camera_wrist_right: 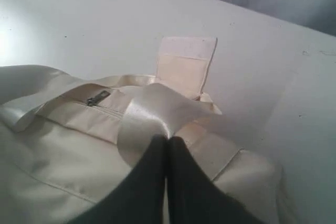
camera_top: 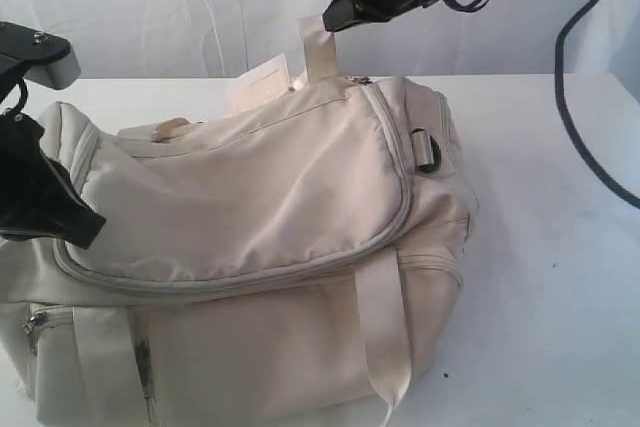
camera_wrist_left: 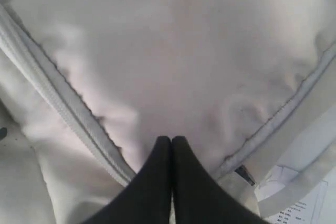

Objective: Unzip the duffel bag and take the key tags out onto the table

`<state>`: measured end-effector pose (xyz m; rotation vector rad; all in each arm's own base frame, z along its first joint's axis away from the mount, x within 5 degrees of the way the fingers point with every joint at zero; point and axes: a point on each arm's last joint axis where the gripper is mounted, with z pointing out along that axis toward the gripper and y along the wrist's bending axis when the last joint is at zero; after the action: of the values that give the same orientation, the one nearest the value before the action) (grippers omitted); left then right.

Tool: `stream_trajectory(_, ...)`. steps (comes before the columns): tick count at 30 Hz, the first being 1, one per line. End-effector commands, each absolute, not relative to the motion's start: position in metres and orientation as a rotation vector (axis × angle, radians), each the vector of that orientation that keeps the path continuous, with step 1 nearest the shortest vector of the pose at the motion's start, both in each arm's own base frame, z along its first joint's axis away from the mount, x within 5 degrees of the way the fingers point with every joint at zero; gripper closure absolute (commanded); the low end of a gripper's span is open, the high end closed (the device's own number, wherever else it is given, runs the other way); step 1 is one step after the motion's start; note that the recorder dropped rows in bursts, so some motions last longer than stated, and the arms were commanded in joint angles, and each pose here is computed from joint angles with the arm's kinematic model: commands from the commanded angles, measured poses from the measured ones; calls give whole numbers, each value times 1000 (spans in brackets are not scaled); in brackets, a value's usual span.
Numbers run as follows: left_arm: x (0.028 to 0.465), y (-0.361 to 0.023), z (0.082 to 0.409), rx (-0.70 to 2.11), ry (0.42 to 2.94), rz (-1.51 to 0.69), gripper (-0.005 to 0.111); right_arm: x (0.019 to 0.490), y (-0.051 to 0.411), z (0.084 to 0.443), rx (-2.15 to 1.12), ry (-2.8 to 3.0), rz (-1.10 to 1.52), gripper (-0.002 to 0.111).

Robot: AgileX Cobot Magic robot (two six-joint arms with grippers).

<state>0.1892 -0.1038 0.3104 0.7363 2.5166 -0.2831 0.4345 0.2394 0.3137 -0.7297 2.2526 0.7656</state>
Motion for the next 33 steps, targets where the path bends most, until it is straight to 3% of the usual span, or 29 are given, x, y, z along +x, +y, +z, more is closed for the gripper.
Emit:
stream_trajectory(1, 188, -104, 309, 741, 2518, -294, 107, 421, 235, 344, -742, 2204, 793, 108)
stream_trajectory(6, 195, -107, 314, 705, 2427, -300, 107, 410, 234, 349, -803, 2245, 817, 108)
stream_trajectory(14, 235, -121, 327, 537, 2072, -324, 107, 405, 233, 346, -851, 2294, 835, 108)
stream_trajectory(21, 287, -153, 308, 548, 2230, -413, 107, 405, 227, 344, -844, 2348, 768, 108)
stream_trajectory(24, 313, -177, 305, 699, 2274, -551, 107, 408, 210, 349, -780, 2399, 612, 108)
stream_trajectory(26, 334, -193, 306, 765, 2223, -768, 107, 406, 200, 356, -747, 2424, 505, 108)
stream_trajectory(30, 379, -197, 304, 658, 2067, -1129, 107, 394, 184, 374, -748, 2444, 400, 108)
stream_trajectory(33, 408, -196, 288, 560, 2021, -1239, 106, 384, 180, 391, -743, 2403, 400, 108)
